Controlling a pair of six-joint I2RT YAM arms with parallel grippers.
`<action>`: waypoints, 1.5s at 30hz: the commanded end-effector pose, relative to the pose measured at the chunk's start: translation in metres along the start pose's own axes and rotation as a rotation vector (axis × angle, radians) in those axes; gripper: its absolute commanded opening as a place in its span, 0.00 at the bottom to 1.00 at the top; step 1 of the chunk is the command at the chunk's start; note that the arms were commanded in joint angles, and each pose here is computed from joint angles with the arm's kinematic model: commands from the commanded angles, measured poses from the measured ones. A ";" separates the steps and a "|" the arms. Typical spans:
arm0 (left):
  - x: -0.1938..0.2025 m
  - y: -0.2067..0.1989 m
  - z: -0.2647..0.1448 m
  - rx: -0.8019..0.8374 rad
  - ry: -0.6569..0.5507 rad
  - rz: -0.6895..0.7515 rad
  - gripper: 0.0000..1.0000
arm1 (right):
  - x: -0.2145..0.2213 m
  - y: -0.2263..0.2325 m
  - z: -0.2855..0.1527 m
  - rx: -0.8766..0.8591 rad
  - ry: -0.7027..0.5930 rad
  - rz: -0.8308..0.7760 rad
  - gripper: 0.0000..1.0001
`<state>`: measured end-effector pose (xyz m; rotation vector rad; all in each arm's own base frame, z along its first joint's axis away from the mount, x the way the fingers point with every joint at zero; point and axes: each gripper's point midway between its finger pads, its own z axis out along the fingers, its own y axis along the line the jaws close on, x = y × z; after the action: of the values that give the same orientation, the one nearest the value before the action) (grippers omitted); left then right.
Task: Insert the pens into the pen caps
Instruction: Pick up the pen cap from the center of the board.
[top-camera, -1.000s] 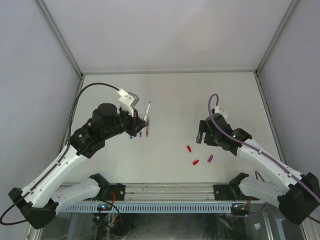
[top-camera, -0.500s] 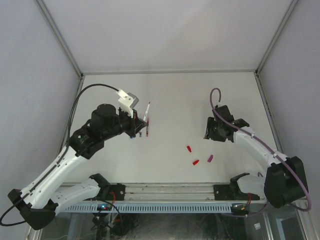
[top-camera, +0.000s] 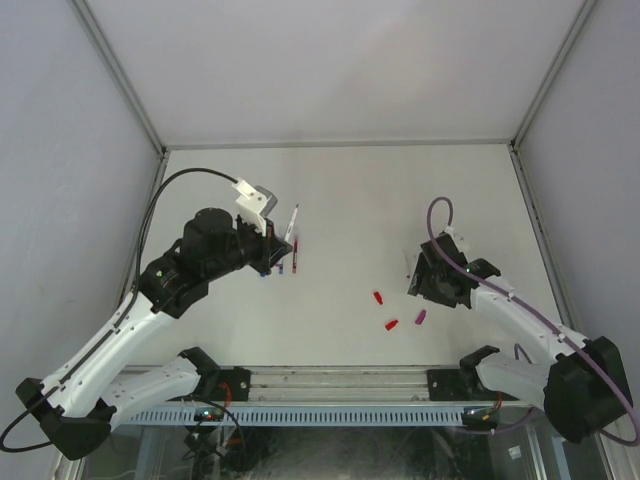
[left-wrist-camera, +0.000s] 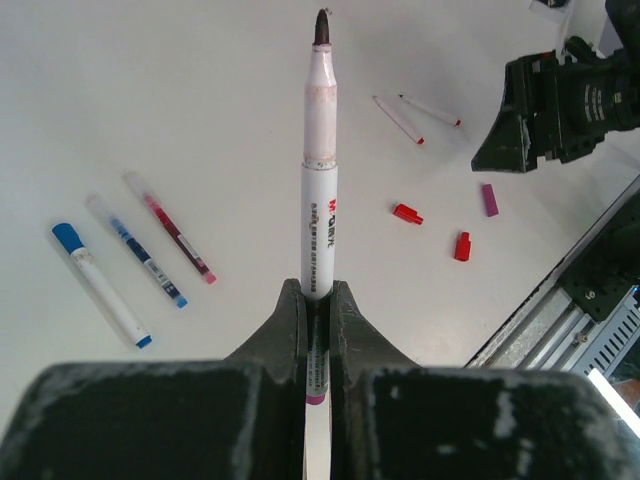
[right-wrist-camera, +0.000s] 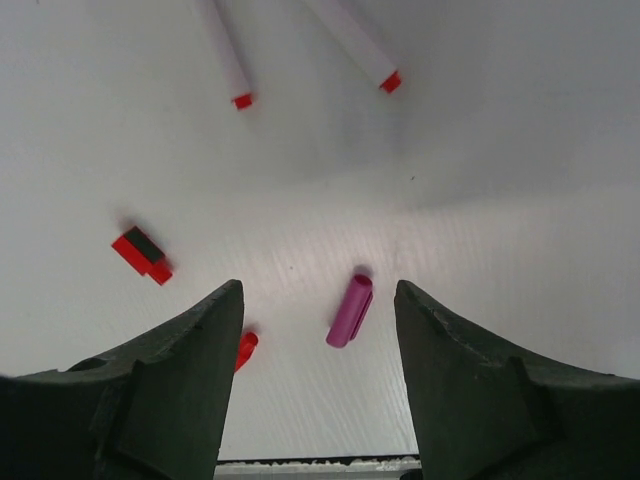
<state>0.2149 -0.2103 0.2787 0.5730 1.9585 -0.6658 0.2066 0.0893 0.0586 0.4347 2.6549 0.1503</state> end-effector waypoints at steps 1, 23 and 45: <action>0.001 0.004 0.001 -0.009 -0.013 0.025 0.00 | 0.010 0.001 -0.003 0.063 -0.049 0.066 0.61; -0.002 0.004 -0.002 -0.009 -0.035 0.021 0.00 | 0.058 -0.002 0.029 0.112 0.148 0.027 0.42; -0.005 0.031 -0.001 -0.096 -0.036 -0.055 0.00 | 0.026 0.074 -0.019 -0.311 -0.076 -0.251 0.00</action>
<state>0.2285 -0.1928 0.2786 0.4912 1.9712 -0.6035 0.1766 0.1249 0.0410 0.2734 2.6761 0.2312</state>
